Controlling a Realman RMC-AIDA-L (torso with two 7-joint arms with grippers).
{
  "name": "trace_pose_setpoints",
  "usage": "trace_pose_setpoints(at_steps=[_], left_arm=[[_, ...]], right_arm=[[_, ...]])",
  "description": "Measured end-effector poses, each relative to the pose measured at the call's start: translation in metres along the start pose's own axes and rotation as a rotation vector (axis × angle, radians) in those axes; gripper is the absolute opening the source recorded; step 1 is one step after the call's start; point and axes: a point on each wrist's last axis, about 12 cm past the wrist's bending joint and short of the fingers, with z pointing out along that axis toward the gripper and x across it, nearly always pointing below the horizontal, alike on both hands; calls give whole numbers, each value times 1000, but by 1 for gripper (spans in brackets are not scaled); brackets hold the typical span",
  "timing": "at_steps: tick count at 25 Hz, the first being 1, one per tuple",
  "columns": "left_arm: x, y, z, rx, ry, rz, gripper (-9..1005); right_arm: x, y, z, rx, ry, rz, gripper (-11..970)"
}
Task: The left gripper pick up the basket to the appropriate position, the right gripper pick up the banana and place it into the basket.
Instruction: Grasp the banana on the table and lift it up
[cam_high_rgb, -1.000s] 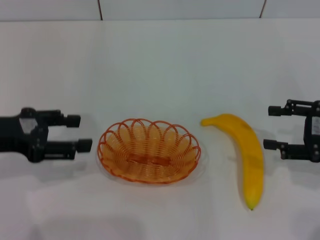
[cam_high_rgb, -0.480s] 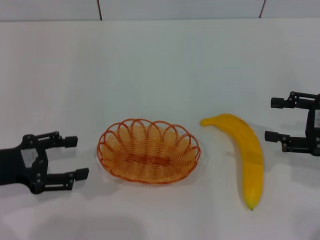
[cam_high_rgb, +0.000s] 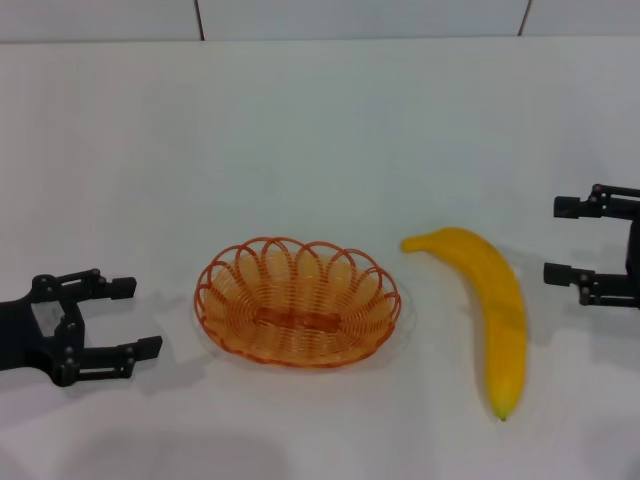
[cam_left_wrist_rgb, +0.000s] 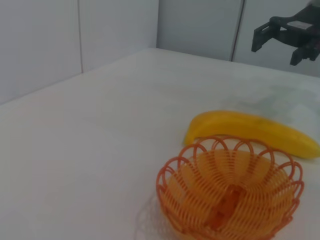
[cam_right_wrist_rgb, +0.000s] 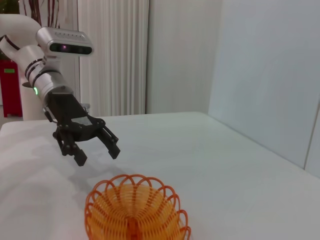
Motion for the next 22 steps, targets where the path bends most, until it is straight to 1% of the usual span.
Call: trace_pose_setpoints(at_steps=[3, 5, 9, 10, 11, 14, 16, 18, 22], left_arm=[[-2, 2, 1, -7, -8, 6, 829], [-4, 3, 0, -14, -15, 7, 829], [-7, 6, 0, -26, -30, 13, 828], [-8, 7, 0, -28, -35, 16, 828], [-9, 8, 1, -30, -41, 20, 828], [-13, 10, 2, -32, -56, 28, 828], [-16, 12, 3, -31, -60, 35, 828], [-20, 14, 5, -29, -62, 45, 828], [-29, 19, 10, -20, -69, 70, 828]], right_arm=[[-8, -6, -7, 7, 29, 35, 616], [-19, -14, -13, 29, 59, 85, 615], [-52, -36, -21, 88, 135, 206, 613], [-70, -46, -21, 100, 204, 276, 612], [-70, -46, -21, 100, 204, 276, 612], [-91, -55, -12, 105, 342, 336, 610], [-99, -58, -5, 107, 436, 360, 610], [-101, -57, 3, 101, 511, 368, 609], [-93, -51, 15, 88, 598, 385, 607]])
